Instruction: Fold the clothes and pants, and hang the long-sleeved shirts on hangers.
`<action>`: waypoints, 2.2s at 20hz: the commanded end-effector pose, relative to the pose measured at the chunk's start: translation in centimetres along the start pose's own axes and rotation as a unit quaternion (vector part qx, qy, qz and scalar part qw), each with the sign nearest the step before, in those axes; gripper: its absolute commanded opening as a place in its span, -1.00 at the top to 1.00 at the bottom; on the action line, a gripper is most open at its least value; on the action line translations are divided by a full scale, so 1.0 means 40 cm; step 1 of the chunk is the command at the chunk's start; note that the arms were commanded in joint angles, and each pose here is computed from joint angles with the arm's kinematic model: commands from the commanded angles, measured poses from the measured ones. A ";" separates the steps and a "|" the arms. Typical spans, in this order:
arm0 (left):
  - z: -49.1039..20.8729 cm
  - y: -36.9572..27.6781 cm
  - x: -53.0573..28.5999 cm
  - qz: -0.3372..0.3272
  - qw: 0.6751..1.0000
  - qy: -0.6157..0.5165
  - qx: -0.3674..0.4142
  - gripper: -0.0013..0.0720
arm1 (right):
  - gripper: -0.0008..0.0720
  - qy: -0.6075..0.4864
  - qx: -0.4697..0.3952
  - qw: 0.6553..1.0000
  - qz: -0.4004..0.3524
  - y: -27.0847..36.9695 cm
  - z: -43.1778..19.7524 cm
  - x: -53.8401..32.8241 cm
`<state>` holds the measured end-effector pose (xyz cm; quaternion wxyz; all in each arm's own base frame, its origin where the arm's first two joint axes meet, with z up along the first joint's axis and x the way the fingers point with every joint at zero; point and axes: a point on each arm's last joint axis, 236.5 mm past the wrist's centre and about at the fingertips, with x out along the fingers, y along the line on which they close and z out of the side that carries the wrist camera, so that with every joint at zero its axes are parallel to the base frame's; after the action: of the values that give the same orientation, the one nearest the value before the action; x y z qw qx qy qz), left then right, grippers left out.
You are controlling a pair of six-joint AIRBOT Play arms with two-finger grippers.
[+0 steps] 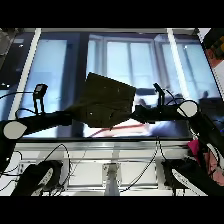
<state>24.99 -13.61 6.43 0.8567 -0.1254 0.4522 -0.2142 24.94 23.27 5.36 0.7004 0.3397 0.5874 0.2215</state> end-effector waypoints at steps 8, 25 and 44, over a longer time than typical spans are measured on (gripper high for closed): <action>0.324 0.066 0.195 0.007 0.994 -0.099 -0.047 0.91 | 0.92 -0.217 0.100 0.971 -0.008 -0.089 0.399 0.055; 0.687 0.079 0.393 0.057 0.953 -0.297 0.009 -0.76 | -0.42 -0.310 0.134 0.941 -0.029 -0.209 0.706 0.068; 0.558 -0.246 -0.225 -0.044 0.945 -0.266 0.186 -0.75 | -0.91 0.151 0.067 0.986 0.003 -0.293 0.426 0.217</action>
<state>37.36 -17.53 28.72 0.9436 -0.0399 0.1601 -0.2872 42.58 16.12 -6.77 0.5899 0.3591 0.6883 0.2221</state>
